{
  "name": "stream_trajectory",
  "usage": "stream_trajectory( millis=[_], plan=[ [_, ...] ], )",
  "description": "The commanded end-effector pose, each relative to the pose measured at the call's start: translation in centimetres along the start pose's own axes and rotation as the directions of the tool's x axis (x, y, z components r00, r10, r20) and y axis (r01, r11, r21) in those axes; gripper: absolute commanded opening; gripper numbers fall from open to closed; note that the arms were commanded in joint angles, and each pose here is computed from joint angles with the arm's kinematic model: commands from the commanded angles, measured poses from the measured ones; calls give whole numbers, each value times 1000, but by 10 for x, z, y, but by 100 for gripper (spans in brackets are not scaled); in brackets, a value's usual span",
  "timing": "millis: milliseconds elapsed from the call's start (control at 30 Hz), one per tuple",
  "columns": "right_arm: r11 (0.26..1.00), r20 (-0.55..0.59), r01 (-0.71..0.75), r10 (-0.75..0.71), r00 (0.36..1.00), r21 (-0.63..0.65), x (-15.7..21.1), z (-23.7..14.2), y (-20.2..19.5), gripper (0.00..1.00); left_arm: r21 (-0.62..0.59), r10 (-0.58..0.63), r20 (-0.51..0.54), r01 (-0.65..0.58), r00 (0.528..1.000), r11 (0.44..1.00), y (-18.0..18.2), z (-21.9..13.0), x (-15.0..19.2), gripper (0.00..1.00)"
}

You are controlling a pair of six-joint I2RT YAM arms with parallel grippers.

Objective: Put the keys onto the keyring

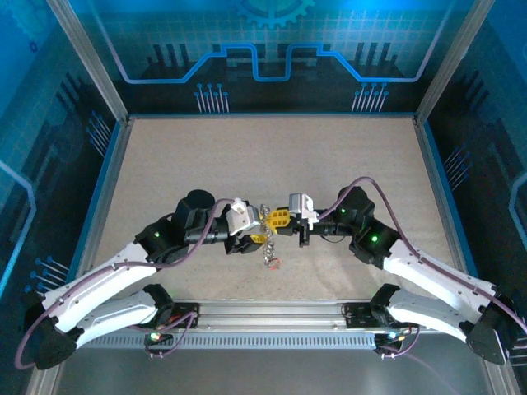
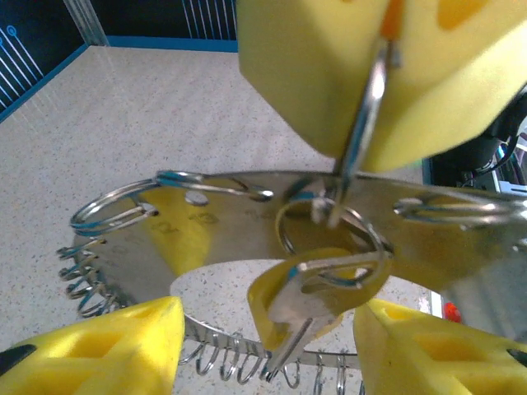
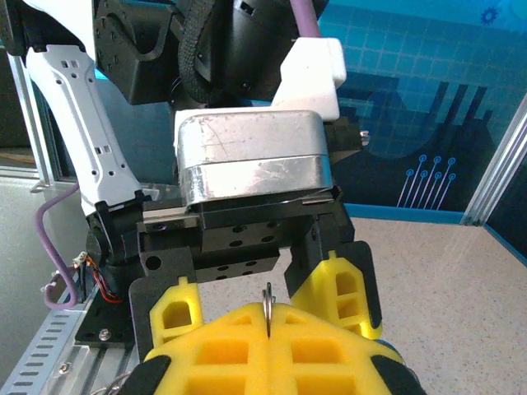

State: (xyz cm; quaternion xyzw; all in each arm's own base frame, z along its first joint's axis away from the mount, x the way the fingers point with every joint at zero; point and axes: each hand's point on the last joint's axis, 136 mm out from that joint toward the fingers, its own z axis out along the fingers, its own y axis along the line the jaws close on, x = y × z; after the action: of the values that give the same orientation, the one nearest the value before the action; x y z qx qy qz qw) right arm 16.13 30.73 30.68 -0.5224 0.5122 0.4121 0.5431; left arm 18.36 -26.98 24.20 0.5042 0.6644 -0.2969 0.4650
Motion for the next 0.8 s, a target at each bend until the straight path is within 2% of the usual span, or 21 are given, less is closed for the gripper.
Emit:
stream_trajectory(
  millis=[0, 67, 200, 533, 767],
  plan=[
    [999, 64, 35, -36, 997, 7, -23, -1, -5, 0, 23, -17, 106, 14, 994, 1000, -5, -4, -17, 58],
    [999, 64, 36, -36, 997, 8, -24, 0, -7, 0, 33, -35, 131, 31, 991, 999, -6, -2, -18, 57],
    [999, 66, 37, -37, 997, 4, -26, 2, -8, 0, 43, -36, 155, 30, 987, 999, -8, -1, -20, 47],
    [999, 61, 35, -36, 997, 11, -26, 1, -9, 0, 80, 3, 114, -12, 994, 997, -17, -8, -16, 21],
    [999, 55, 41, -41, 998, 10, -27, 1, -9, 0, 85, 21, 92, -29, 996, 996, -20, -11, -11, 11]
  ],
)
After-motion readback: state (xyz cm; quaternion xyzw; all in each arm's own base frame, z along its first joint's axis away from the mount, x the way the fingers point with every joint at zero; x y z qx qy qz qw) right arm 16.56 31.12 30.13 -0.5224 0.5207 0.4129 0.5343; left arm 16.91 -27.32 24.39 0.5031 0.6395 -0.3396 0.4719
